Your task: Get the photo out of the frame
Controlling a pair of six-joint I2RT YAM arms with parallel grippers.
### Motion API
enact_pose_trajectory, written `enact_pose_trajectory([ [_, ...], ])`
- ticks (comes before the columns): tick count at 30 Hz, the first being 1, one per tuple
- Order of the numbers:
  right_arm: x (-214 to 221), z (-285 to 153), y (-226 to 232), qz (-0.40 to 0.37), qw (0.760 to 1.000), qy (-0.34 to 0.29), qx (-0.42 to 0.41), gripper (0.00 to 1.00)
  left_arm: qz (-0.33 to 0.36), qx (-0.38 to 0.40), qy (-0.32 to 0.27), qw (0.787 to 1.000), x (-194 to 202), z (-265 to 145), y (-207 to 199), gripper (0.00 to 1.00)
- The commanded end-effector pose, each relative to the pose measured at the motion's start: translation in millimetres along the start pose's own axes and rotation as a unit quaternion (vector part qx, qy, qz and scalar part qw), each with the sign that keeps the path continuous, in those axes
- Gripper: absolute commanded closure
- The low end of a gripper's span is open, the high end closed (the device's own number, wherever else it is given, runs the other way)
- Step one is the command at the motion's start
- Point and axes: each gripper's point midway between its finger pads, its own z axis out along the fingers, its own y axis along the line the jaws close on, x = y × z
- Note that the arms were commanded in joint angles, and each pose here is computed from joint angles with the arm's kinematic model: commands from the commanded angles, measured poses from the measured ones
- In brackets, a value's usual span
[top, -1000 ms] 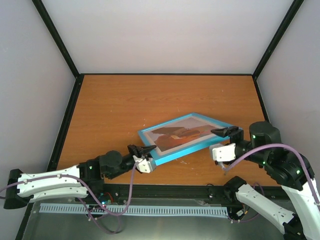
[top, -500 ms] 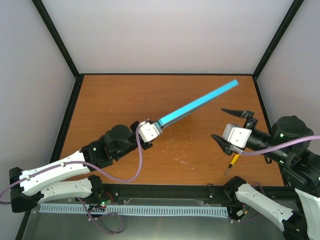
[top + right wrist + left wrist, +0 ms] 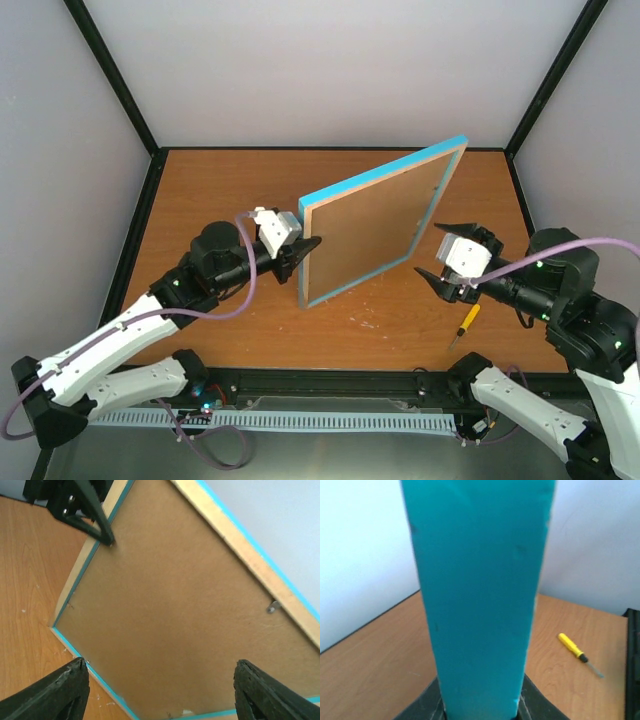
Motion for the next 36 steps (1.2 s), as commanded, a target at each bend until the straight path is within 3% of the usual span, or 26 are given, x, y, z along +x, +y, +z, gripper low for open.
enact_pose_trajectory([
  [1,13.3,12.4,12.3,0.032,0.999,0.011,-0.021,0.24,-0.052,0.072,-0.131,0.987,-84.2,-24.9,-4.7,0.99],
  [9,30.5,31.2,39.0,0.076,0.994,0.020,-0.078,0.25,-0.182,0.142,-0.050,0.972,-37.1,3.7,18.0,0.99],
  [15,49.5,46.7,40.0,0.097,0.991,0.055,-0.073,0.29,-0.306,0.163,0.006,0.938,4.6,21.0,66.3,0.99],
  [21,93.3,69.2,84.0,0.150,0.972,0.107,-0.143,0.21,-0.350,0.130,0.049,0.926,37.1,47.7,100.7,0.99],
  [25,102.0,76.4,83.4,0.151,0.971,0.116,-0.144,0.18,-0.369,0.102,0.108,0.918,79.9,69.2,122.5,0.99],
  [28,109.3,85.5,85.3,0.157,0.967,0.126,-0.155,0.16,-0.408,0.082,0.150,0.897,121.4,77.6,145.4,0.99],
  [32,123.5,109.1,84.7,0.196,0.963,0.110,-0.151,0.15,-0.468,0.108,0.136,0.867,152.6,71.5,159.3,0.99],
  [36,128.5,131.8,95.6,0.235,0.953,0.074,-0.176,0.15,-0.498,0.113,0.163,0.844,180.8,82.5,164.3,0.99],
])
